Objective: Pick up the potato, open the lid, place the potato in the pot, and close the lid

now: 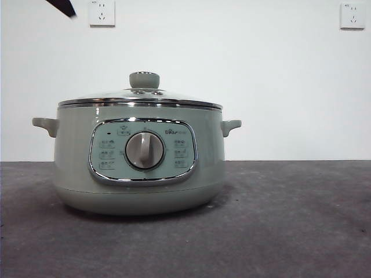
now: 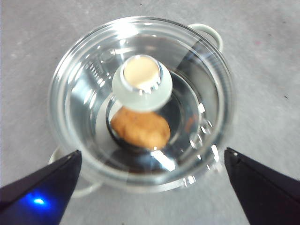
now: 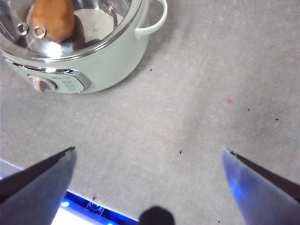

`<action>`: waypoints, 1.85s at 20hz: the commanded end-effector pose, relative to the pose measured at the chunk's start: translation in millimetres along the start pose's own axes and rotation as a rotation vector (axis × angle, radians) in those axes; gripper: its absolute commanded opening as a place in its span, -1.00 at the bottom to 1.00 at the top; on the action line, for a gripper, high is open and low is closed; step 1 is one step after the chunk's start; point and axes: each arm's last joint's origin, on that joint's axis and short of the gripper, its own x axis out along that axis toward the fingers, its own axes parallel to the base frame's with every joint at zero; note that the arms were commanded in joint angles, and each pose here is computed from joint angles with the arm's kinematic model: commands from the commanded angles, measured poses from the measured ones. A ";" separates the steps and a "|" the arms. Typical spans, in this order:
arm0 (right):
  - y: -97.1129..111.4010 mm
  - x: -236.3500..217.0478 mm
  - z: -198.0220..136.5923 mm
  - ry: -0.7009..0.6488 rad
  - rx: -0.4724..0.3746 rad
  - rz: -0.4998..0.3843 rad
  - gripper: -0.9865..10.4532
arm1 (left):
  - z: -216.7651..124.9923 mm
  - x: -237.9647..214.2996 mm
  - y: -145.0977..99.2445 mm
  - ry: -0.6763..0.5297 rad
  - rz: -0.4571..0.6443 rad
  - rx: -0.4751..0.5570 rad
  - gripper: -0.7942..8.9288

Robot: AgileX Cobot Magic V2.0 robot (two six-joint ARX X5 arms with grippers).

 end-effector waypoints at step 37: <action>0.0 2.5 -5.2 0.058 -0.012 0.003 -0.83 | -84.5 -12.6 38.1 -0.310 0.219 -0.153 -0.84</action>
